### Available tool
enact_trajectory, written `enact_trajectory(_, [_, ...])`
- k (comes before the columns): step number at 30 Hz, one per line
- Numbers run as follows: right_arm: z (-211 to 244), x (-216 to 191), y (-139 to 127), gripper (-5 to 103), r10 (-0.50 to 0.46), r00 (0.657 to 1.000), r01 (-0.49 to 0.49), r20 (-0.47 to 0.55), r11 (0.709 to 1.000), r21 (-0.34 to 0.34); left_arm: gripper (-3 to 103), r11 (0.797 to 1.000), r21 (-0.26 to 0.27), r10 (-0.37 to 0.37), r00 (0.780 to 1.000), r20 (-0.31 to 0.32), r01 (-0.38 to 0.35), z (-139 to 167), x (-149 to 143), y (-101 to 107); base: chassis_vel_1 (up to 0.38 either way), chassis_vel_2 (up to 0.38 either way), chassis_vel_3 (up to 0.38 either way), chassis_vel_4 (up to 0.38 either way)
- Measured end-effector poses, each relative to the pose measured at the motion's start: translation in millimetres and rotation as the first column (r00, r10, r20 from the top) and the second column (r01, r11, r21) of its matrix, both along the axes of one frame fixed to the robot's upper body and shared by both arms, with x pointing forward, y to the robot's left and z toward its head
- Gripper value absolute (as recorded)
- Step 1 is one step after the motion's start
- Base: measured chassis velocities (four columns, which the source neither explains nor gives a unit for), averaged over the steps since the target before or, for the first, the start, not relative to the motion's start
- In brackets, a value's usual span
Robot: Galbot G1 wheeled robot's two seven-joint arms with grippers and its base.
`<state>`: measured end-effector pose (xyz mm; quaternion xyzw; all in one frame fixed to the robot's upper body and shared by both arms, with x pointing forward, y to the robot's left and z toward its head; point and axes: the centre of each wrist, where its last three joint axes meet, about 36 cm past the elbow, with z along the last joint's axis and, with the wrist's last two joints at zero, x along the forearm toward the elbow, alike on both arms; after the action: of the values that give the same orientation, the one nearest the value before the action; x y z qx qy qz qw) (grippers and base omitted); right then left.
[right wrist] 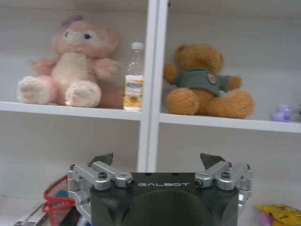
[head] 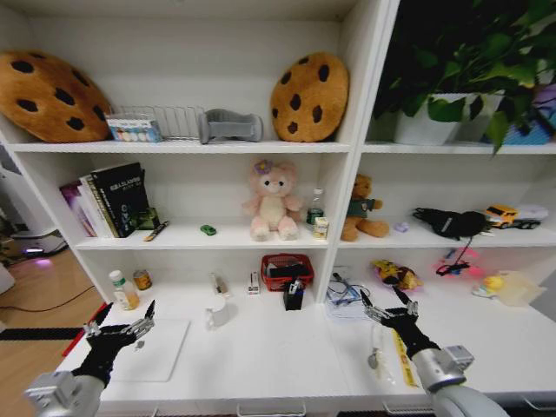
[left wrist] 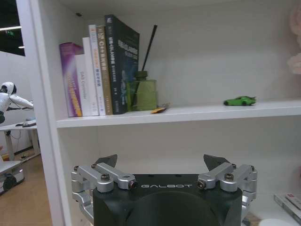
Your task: Organize the objects on the table.
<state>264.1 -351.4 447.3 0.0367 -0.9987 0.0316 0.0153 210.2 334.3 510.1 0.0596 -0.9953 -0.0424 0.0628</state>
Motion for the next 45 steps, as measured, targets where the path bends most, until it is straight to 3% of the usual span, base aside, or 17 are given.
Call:
enact_trajectory(32, [-0.1,0.0,0.1,100,0.0,1.0,0.0,0.0,1.0,0.0,100,1.0,0.0,0.0,1.0,0.0,0.0,0.0,0.0,0.0,0.101,0.13,-0.091,-0.127])
enact_trajectory(45, [0.0,0.0,0.0,100,0.0,1.0,0.0,0.0,1.0,0.0,100,1.0,0.0,0.0,1.0,0.0,0.0,0.0,0.0,0.0,-0.005,-0.008,0.008,0.003])
